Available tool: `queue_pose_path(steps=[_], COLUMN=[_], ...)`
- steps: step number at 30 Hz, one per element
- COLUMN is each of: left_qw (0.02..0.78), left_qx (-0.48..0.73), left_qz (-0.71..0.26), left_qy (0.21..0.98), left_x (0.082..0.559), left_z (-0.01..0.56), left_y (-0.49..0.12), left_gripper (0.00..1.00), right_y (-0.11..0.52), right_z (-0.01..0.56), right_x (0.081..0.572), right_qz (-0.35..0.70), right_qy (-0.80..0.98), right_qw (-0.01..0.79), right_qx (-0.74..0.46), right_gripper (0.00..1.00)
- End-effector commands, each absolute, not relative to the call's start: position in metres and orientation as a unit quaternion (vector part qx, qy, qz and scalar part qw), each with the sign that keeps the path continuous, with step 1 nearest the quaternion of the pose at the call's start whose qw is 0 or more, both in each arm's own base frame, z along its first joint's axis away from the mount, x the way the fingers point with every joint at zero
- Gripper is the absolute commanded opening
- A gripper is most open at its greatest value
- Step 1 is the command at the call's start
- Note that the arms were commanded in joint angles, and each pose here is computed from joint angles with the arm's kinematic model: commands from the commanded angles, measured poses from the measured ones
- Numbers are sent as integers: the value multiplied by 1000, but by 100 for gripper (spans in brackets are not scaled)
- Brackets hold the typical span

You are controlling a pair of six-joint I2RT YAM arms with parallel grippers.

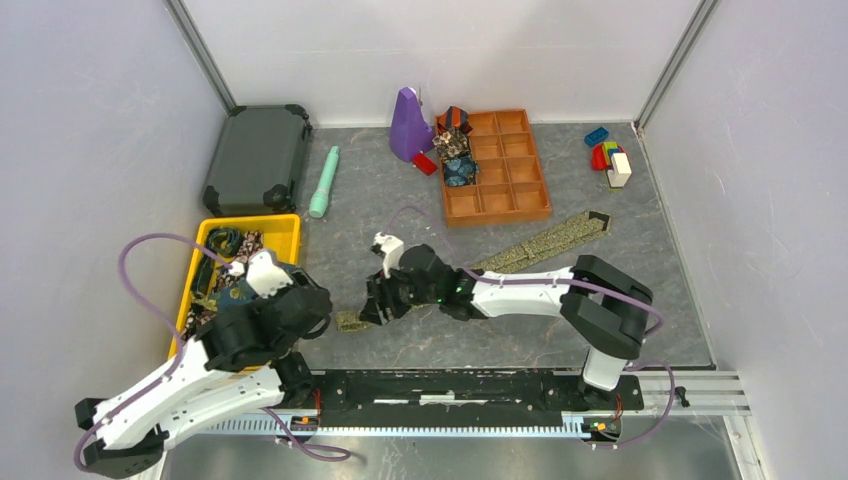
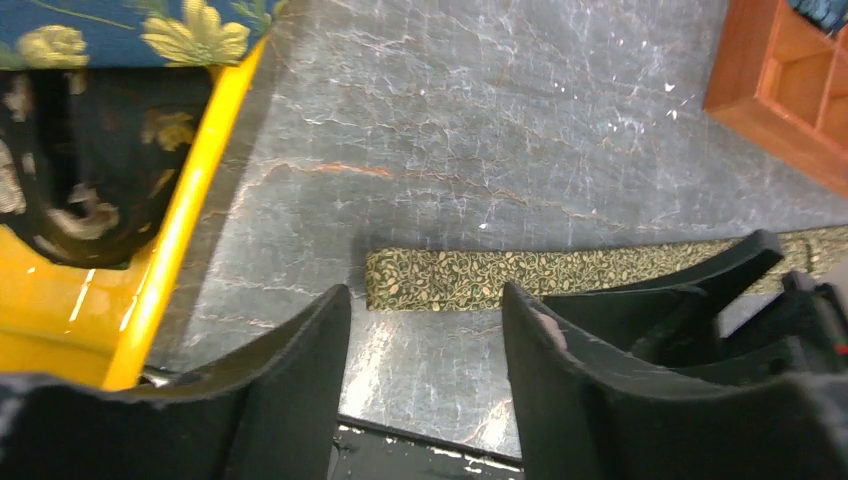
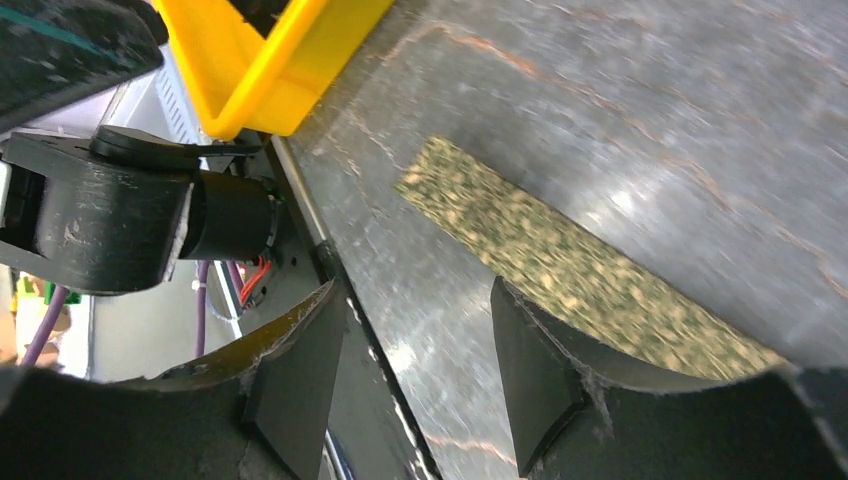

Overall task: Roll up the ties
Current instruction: Roll the tie at the center of the board.

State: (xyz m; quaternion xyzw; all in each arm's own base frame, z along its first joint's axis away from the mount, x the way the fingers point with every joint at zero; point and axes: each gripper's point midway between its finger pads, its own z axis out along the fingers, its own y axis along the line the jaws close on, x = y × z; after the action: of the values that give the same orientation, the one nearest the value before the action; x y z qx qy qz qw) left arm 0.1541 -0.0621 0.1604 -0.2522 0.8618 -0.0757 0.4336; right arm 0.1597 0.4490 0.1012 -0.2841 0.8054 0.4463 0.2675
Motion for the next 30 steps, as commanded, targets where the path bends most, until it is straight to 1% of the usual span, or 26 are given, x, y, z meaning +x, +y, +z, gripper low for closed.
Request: queue_pose_path(steps=[1,3,8,10,14,19,30], left_qw=[456,458,473,483,495,501,500], left_qx=[-280,-278,-288,-289,-290,-295,-283], left_qz=[-62,-65,-41,-38,-65,-93,-83], left_qy=[842,842,832,826,817,808,814], left_x=[142,139,130,129,126,124,126], left_z=[186,196,215,218,221,221,220], left_y=[-24,-19,8,16,22,24,20], left_gripper=[69,71,71,70,69,68,68], right_y=[485,497,523,533,546,551,542], right_z=[111,101,85,84,83,73,44], right_x=[155,152,150,150,152,159,154], right_qz=[426,413,372,352,314,284,211], right_qy=[787,787,796,797,800,805,828], right_qw=[306,308,317,333,358,372,368], right_qx=[-325,-340,-357,-360,-365,-364,-366], right_gripper=[64,66,66,66,65,65,63])
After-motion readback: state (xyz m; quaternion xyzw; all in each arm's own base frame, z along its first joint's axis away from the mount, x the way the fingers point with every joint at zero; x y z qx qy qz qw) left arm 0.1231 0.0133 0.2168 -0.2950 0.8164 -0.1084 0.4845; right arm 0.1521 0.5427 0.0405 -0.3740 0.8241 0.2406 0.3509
